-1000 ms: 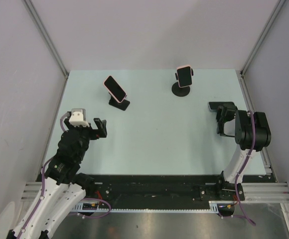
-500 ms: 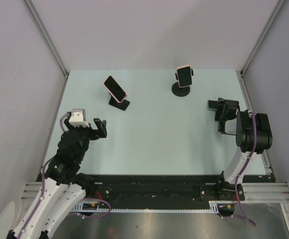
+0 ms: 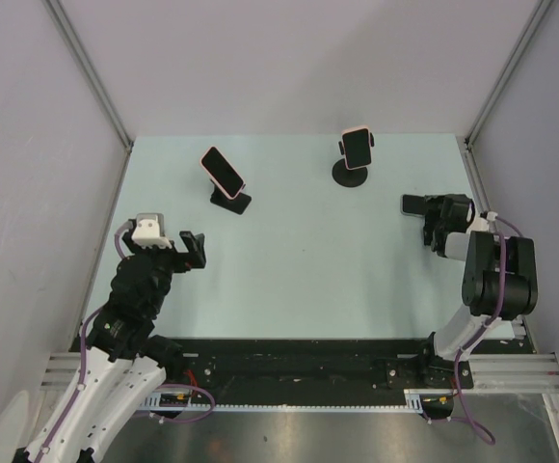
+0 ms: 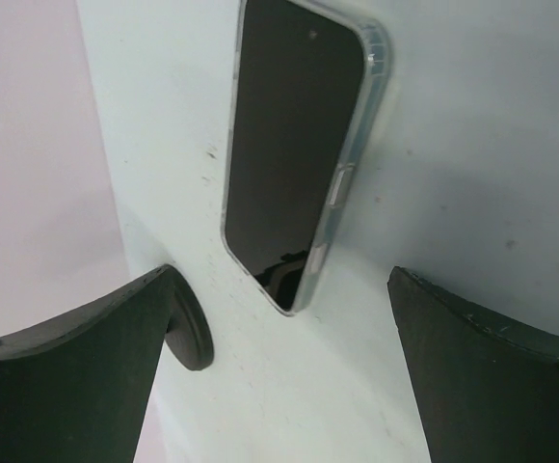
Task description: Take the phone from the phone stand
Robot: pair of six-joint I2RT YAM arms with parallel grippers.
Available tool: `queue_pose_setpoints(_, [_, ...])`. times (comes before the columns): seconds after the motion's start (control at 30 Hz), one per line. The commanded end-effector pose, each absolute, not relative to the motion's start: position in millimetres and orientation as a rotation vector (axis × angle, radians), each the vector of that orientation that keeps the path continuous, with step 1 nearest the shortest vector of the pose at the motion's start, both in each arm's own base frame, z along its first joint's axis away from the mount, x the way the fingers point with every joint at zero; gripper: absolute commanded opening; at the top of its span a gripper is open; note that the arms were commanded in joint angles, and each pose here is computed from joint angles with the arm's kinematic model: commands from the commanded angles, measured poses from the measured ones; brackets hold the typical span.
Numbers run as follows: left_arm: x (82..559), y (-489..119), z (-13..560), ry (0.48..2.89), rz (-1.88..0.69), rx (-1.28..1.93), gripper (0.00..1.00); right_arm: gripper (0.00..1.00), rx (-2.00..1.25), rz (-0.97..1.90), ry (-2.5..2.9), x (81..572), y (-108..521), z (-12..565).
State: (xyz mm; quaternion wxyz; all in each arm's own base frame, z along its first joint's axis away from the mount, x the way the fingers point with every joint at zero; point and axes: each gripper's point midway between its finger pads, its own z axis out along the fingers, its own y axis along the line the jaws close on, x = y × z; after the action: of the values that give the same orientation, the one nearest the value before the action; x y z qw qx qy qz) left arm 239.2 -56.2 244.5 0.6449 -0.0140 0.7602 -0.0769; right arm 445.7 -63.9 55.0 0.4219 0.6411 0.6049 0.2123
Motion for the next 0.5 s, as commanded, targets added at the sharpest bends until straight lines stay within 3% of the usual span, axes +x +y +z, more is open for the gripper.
queue_pose_setpoints(0.0, [241, -54, 253, 1.691, -0.172, -0.048, 1.00, 1.00, 1.625, 0.452, 1.645, 412, -67, 46])
queue_pose_setpoints(0.47, [243, -49, 248, 1.706, -0.142, -0.075, 1.00, 1.00, 1.070, 0.337, 1.693, 354, -63, 182])
